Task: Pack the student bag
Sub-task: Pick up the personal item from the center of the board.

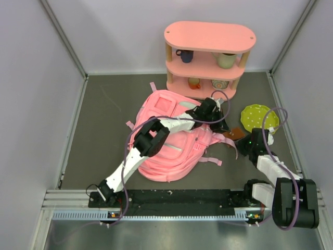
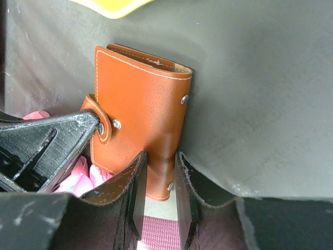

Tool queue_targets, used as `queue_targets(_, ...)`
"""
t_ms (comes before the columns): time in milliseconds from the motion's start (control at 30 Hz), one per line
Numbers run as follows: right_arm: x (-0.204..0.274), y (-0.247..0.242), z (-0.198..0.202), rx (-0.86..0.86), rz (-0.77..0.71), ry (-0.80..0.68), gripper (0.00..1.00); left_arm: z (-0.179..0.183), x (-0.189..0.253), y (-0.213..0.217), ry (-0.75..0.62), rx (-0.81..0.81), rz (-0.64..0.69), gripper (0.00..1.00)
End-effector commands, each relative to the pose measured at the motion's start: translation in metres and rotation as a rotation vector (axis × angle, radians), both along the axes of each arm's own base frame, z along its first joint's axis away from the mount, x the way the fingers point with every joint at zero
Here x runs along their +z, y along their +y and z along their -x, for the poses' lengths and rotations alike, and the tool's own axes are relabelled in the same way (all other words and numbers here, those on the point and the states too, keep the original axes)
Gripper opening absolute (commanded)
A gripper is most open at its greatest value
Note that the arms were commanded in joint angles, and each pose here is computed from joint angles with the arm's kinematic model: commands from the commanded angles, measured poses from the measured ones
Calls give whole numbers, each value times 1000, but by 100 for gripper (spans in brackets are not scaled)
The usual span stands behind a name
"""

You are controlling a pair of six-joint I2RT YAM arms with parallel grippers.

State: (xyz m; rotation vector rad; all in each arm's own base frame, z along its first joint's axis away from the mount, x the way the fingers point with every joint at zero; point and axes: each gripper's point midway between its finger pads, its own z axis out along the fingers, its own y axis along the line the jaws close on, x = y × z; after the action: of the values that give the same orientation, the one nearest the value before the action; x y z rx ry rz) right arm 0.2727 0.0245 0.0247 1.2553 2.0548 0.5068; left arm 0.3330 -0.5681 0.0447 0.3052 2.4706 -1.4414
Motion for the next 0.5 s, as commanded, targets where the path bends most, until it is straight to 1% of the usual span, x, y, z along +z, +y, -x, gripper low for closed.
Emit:
queue_targets(0, 15, 5, -8, 24, -11, -59, 28, 52, 24, -19, 53, -173, 108, 0)
queue_targets(133, 24, 5, -10, 25, -10, -82, 31, 54, 44, -20, 28, -194, 154, 0)
queue_targets(200, 30, 4, -9, 25, -2, -85, 32, 56, 62, -20, 10, -199, 185, 0)
queue_targets(300, 50, 0, -11, 21, 25, -147, 34, 56, 89, -16, -25, -187, 216, 0)
queue_targets(333, 63, -1, -12, 20, 36, -189, 35, 57, 96, -14, -30, -184, 223, 0)
queue_targets(367, 70, -2, -12, 18, 42, -204, 36, 56, 115, -12, -50, -176, 245, 0)
queue_targets(400, 78, -3, -12, 24, 61, -219, 38, 57, 121, -9, -56, -168, 258, 0)
queue_targets(433, 84, -4, -11, 26, 72, -232, 43, 56, 126, -6, -63, -159, 263, 0)
queue_targets(467, 95, -5, -10, 28, 88, -263, 45, 54, 148, -1, -95, -141, 288, 0)
